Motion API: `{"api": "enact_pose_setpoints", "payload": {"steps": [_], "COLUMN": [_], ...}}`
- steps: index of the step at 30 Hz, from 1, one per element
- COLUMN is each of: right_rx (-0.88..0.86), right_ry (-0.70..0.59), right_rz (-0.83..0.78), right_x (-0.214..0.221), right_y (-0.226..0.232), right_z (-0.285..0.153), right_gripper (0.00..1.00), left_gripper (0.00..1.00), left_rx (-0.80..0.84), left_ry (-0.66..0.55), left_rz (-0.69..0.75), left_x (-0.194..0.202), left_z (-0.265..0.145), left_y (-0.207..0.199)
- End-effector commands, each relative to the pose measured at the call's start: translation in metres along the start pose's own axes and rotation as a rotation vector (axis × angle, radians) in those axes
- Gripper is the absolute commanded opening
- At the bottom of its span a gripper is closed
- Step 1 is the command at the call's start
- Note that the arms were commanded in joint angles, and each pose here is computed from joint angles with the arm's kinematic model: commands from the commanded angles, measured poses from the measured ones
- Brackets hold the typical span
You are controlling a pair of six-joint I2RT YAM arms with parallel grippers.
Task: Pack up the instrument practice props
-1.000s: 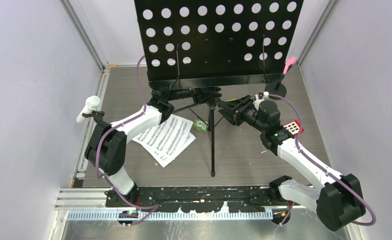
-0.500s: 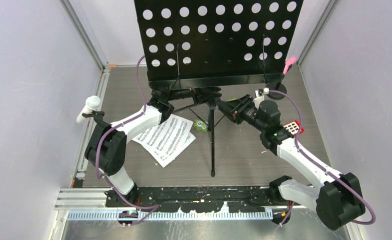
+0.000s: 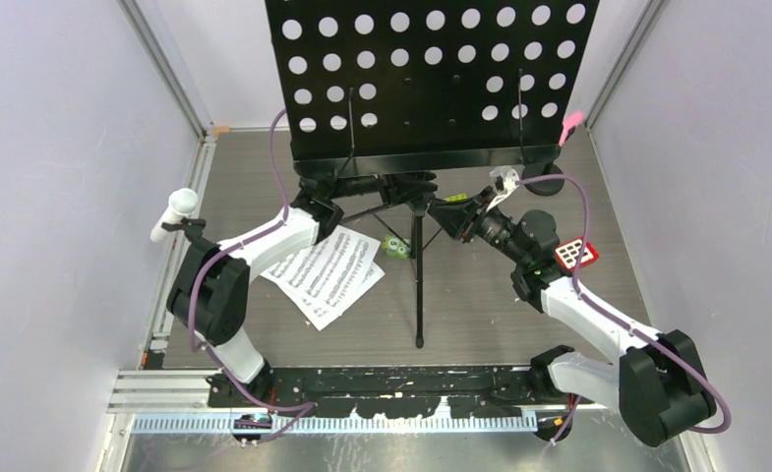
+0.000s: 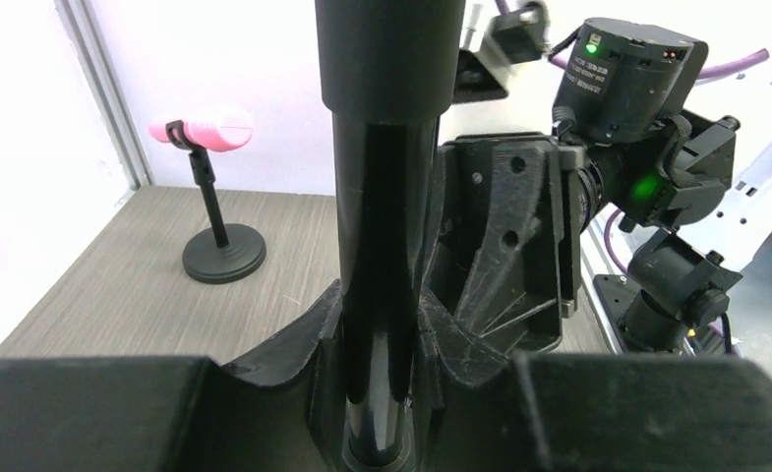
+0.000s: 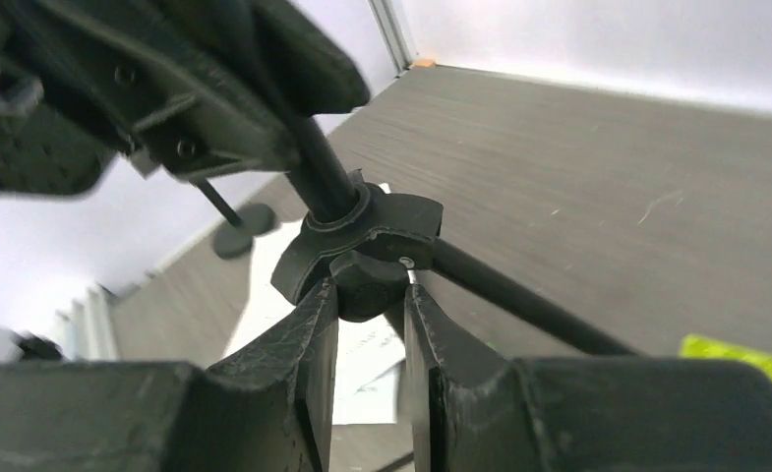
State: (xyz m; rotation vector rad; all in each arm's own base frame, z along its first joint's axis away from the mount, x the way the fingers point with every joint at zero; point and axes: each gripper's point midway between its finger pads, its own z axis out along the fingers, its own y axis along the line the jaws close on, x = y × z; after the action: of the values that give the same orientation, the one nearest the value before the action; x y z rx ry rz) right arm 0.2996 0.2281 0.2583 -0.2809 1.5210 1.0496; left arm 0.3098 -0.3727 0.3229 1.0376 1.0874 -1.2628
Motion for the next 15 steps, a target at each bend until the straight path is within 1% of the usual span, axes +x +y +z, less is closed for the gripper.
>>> {"api": "enact_pose_setpoints", "payload": {"steps": [1,4,5,7,9,11,12,13,14,15], "right_rx": [-0.306,-0.444,-0.45,-0.438,-0.422,-0.4,-0.385,-0.369,-0.355,-0.348], "right_ry": [-0.109,-0.023,-0.002,0.029,0.029,0.015,0.008,0.0,-0.011,-0.019], "right_rz": [-0.585,-0.84,-0.895,-0.985,-1.068,-1.1,-1.104,-1.098,-1.087,-1.066], "right_x": [-0.031,-0.011,-0.007,-0.006,-0.01,-0.016,-0.02,-0.022,-0.025,-0.026], "right_y": [0.046,0.053,0.051,0.045,0.042,0.042,0.041,0.041,0.041,0.042], "right_z": [-0.002,-0.006,-0.005,-0.004,-0.004,-0.003,-0.003,-0.004,-0.005,-0.006], "right_gripper": [0.01,0.01,0.0,0.01,0.01,0.01,0.04,0.09,0.17,0.19], "left_gripper": [0.0,0.0,0.0,0.0,0.0,0.0,0.0,0.0,0.0,0.0], "left_rx": [0.116,0.117,0.117,0.117,0.117,0.12,0.119,0.12,0.121,0.12], "left_ry": [0.098,0.096,0.095,0.094,0.095,0.096,0.096,0.096,0.096,0.096], "left_rz": [-0.153,-0.152,-0.154,-0.152,-0.154,-0.154,-0.154,-0.154,-0.153,-0.152], "left_x": [0.029,0.029,0.029,0.028,0.029,0.029,0.029,0.029,0.029,0.029], "left_z": [0.002,0.003,0.003,0.003,0.003,0.003,0.003,0.003,0.003,0.003], "left_y": [-0.035,-0.035,-0.035,-0.035,-0.035,-0.035,-0.035,-0.036,-0.036,-0.036]}}
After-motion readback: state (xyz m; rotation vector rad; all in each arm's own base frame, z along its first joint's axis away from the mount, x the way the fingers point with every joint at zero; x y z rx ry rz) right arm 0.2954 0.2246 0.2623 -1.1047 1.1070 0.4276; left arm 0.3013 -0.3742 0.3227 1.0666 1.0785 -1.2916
